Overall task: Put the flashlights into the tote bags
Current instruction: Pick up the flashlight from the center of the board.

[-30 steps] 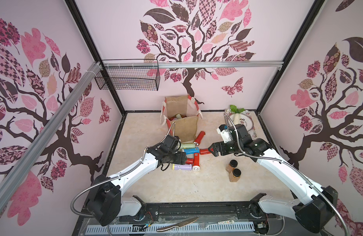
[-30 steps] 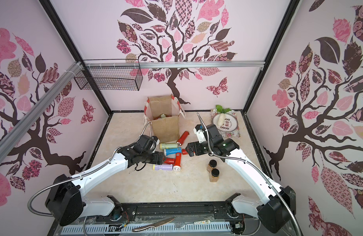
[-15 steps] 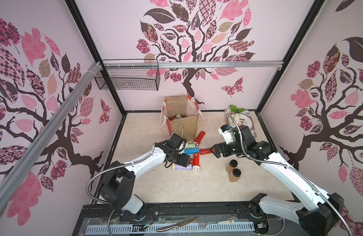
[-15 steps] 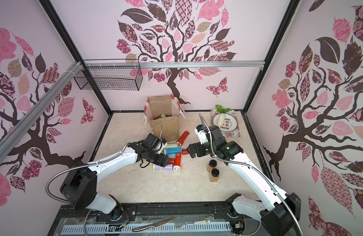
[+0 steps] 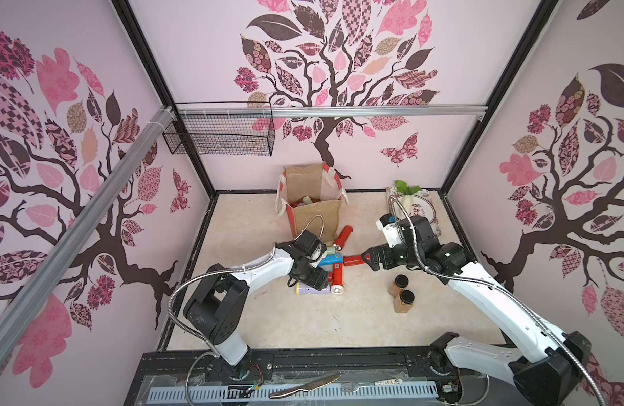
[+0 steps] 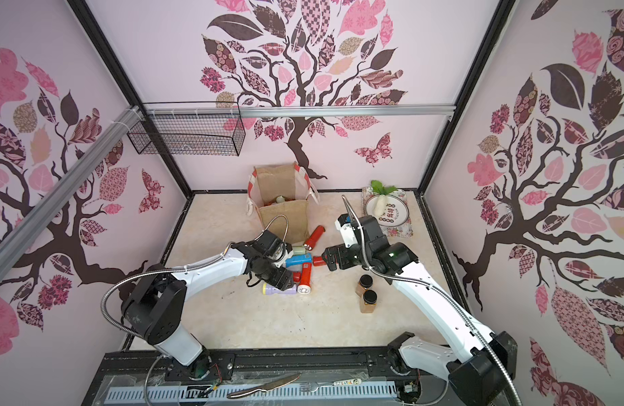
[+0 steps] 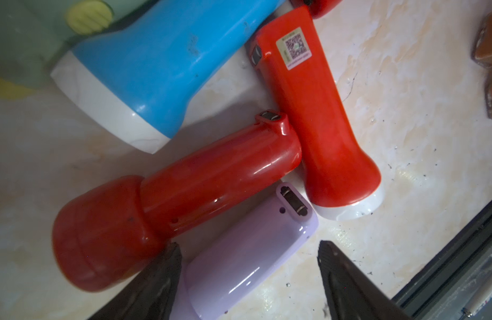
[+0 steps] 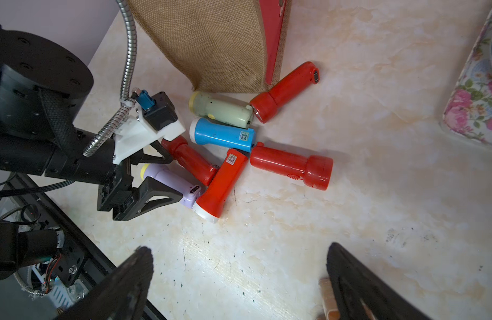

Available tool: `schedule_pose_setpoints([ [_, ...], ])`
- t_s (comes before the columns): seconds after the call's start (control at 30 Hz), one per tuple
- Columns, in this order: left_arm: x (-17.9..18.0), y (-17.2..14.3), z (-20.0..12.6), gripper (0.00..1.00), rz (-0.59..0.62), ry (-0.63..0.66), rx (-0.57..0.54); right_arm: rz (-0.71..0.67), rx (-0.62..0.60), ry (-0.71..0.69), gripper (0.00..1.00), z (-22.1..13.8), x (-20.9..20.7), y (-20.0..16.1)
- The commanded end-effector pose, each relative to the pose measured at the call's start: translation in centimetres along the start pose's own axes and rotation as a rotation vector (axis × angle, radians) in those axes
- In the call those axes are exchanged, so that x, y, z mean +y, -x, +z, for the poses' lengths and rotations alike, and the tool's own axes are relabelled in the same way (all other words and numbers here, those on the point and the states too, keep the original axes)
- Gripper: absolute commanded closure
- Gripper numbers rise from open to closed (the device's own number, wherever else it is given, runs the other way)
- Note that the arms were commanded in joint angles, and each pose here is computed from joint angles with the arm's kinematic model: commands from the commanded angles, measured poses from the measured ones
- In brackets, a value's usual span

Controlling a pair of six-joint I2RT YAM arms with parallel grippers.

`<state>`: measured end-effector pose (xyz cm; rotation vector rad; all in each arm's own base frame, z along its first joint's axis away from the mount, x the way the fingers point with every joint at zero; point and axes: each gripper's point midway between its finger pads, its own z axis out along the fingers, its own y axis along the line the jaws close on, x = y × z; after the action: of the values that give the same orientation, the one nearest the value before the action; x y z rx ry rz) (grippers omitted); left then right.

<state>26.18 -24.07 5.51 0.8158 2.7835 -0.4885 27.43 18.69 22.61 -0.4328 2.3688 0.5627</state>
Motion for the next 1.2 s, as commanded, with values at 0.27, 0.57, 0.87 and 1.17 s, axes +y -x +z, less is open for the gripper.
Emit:
schedule_pose_setpoints([
  [0.27, -1.4, -0.8, 0.4, 0.22, 0.082, 0.001, 0.031, -0.027, -0.036, -0.037, 0.0, -1.1, -0.4, 0.9],
  [0.57, -0.7, -1.9, 1.1, 0.24, 0.081, 0.07, 0.06, -0.04, -0.056, -0.052, 0.0, -1.7, -0.4, 1.7],
  [0.87, -0.8, -3.6, 1.9, 0.22, 0.092, 0.093, 0.106, -0.071, -0.096, -0.084, 0.0, -2.9, -0.5, 3.3],
  [1.17, -0.7, -4.4, 2.5, 0.27, 0.109, 0.122, 0.144, -0.085, -0.116, -0.106, 0.0, -3.5, -0.7, 3.8],
])
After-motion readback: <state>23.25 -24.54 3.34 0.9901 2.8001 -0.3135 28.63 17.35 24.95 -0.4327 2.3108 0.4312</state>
